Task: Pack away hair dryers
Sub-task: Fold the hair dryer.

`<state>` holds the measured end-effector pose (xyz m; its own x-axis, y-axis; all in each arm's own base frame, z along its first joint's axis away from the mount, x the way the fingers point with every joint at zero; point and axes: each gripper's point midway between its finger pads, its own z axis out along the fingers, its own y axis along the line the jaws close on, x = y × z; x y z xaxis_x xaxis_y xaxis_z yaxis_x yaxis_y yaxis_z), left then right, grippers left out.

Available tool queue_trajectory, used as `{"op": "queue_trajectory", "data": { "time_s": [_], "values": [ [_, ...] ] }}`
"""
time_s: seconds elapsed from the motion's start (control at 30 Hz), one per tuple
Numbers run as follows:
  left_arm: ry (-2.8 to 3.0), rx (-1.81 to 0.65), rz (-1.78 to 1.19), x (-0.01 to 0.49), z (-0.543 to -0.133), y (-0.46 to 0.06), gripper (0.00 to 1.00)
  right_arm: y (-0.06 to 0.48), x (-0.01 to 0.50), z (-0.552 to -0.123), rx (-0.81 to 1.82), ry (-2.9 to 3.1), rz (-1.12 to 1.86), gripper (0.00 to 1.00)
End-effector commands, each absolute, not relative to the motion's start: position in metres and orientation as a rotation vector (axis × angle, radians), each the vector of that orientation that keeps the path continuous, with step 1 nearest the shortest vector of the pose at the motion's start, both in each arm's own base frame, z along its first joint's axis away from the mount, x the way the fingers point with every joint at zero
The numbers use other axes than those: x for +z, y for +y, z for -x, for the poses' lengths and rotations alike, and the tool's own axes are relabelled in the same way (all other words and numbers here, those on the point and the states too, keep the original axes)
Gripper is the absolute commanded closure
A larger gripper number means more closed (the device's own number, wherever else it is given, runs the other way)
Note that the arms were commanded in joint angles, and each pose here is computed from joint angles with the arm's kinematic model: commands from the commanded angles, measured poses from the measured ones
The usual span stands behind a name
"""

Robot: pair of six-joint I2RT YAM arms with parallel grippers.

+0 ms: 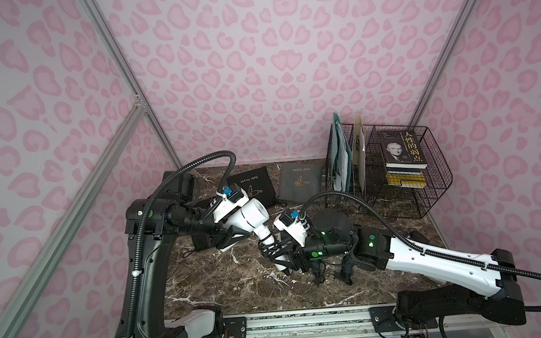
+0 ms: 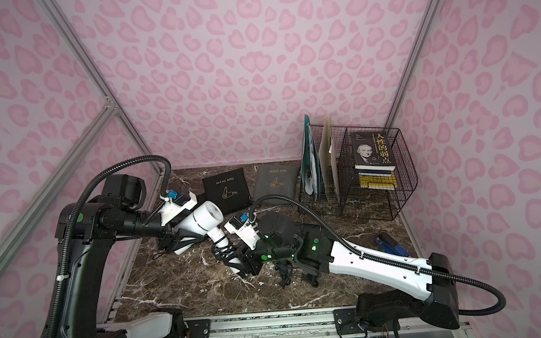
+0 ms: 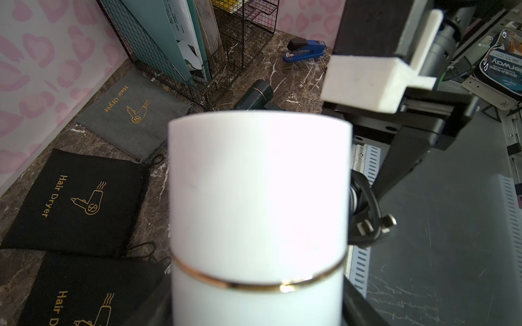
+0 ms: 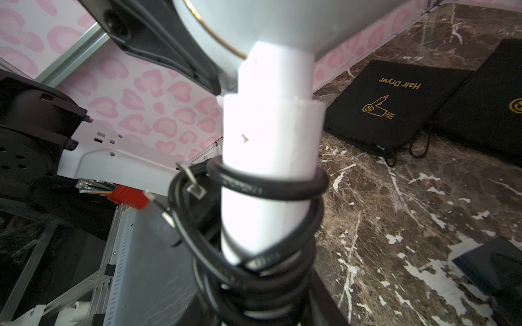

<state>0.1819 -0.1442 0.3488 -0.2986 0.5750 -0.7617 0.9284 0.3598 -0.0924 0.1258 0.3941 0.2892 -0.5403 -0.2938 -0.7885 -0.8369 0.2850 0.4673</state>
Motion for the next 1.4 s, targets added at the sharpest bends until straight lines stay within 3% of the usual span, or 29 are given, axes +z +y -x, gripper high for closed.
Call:
{"op": "queue_trajectory", "data": {
  "time_s": [0.0, 0.27, 1.37],
  "values": [
    [1.983, -0.992, -1.150, 0.366, -0.162, -0.163, 0.98, 0.408, 0.328, -0.136, 1.328, 1.799, 0.918, 0.82],
    [1.999, -1.031, -1.056, 0.361, -0.161, -0.164, 0.98, 0.413, 0.358, -0.122, 1.503, 1.641, 0.898, 1.00],
    [2.142, -1.021, -0.774, 0.319, -0.201, -0.179, 0.98, 0.381, 0.468, -0.121, 1.679, 1.113, 0.519, 1.00]
  ]
}}
